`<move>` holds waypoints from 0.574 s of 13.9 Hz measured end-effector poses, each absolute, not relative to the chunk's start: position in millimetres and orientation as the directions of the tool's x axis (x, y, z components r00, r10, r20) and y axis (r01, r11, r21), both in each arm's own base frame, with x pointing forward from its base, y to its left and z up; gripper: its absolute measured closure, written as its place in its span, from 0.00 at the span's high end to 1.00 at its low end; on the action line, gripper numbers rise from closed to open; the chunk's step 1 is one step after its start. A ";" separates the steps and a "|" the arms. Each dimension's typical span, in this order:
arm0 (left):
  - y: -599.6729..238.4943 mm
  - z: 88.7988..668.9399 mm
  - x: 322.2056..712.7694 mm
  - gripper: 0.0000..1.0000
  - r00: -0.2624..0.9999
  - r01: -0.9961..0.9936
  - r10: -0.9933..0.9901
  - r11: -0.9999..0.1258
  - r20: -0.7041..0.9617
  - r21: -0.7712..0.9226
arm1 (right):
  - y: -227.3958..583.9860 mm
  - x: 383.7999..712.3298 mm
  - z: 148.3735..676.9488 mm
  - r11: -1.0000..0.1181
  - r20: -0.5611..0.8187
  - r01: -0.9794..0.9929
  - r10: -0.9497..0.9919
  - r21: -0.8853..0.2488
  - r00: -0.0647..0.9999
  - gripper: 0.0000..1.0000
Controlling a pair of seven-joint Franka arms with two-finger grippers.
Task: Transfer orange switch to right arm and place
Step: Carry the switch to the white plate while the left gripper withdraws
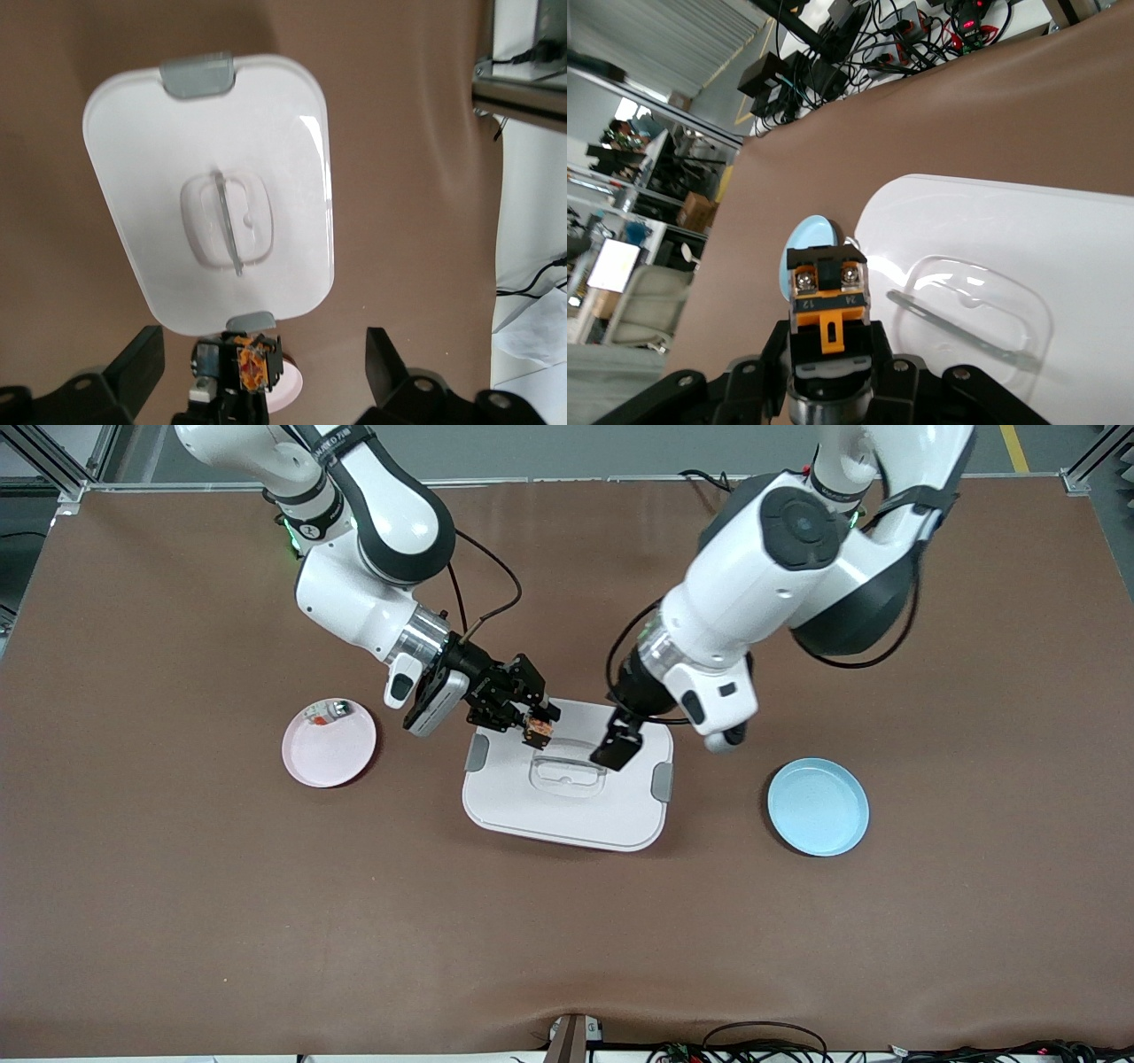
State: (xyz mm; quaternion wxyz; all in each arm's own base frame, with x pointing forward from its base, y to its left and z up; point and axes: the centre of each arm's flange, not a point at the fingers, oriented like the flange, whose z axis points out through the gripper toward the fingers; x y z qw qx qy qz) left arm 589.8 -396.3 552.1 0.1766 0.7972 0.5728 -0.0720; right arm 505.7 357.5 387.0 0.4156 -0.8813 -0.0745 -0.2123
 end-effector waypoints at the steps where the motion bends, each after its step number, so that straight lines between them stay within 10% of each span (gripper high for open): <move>1: -380.3 557.9 594.8 1.00 0.359 0.929 0.884 -0.308 -0.300 0.204 | 353.4 508.1 385.4 -0.659 0.452 0.329 -0.018 -0.677 0.892 0.38; 8: -294.8 578.8 617.9 1.00 0.594 0.800 0.782 -0.552 -0.190 0.235 | 324.0 530.2 382.6 -0.679 0.480 0.486 0.219 -0.550 0.849 0.38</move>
